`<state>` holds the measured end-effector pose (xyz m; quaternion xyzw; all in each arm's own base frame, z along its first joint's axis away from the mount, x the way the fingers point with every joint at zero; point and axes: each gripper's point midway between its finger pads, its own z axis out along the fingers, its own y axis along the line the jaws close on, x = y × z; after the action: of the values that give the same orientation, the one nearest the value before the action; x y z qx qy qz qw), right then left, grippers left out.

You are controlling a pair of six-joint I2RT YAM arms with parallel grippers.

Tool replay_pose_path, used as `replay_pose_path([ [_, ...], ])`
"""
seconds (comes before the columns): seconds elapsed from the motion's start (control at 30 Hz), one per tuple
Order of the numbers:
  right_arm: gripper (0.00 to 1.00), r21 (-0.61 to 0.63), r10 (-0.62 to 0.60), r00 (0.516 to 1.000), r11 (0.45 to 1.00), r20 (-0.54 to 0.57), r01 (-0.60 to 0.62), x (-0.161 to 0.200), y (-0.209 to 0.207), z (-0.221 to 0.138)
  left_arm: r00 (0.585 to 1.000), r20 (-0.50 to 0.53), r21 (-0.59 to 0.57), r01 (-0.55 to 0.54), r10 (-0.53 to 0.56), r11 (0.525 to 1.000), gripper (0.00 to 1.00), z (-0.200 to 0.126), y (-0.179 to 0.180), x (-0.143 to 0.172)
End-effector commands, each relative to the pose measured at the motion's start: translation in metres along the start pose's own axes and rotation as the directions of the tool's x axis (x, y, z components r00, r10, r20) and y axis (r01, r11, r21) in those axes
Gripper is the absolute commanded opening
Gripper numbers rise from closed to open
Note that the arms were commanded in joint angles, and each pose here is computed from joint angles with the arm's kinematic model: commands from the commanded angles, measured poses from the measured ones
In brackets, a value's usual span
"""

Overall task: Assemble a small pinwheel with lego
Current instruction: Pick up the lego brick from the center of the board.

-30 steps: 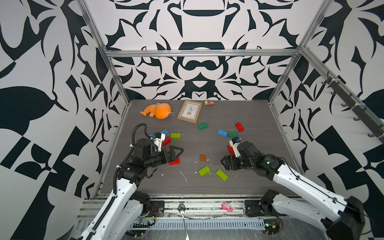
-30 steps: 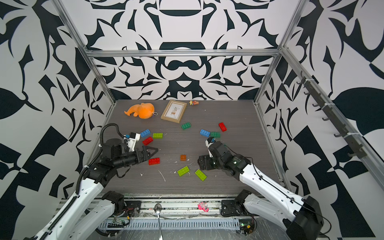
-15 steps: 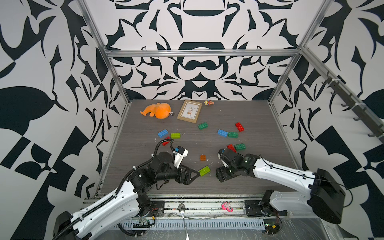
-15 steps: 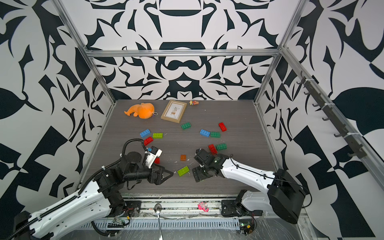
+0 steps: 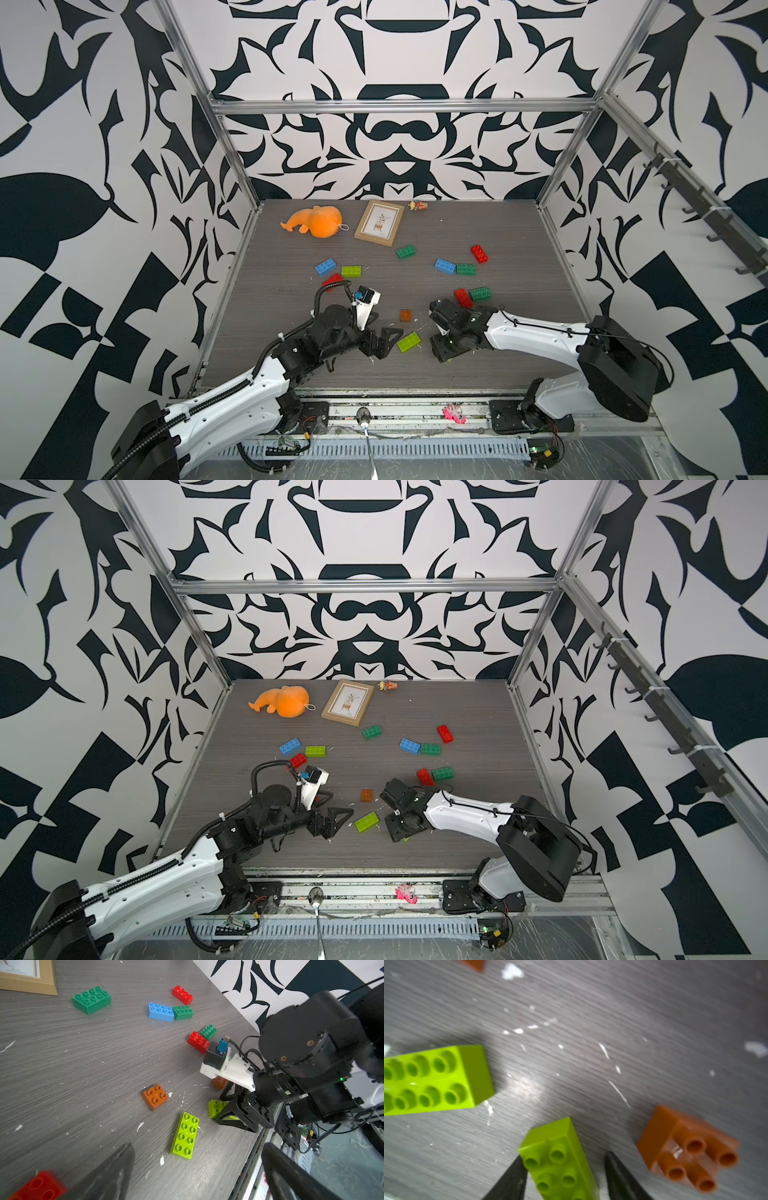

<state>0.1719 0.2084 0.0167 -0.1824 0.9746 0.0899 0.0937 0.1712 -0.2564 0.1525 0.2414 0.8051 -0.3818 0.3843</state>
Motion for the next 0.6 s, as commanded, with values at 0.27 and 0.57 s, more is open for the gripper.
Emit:
replay_pose_path([
  [0.27,0.18,0.009,0.03,0.994,0.999,0.103,-0.031,-0.034,0.008,-0.009,0.998,0.058,-0.073,-0.017,0.021,0.997,1.0,-0.007,0.011,-0.009],
  [0.57,0.05,0.108,0.199,0.968,0.97,0.153,-0.217,-0.116,-0.026,-0.016,0.998,0.051,-0.07,-0.027,0.03,0.997,1.0,-0.007,0.011,-0.007],
])
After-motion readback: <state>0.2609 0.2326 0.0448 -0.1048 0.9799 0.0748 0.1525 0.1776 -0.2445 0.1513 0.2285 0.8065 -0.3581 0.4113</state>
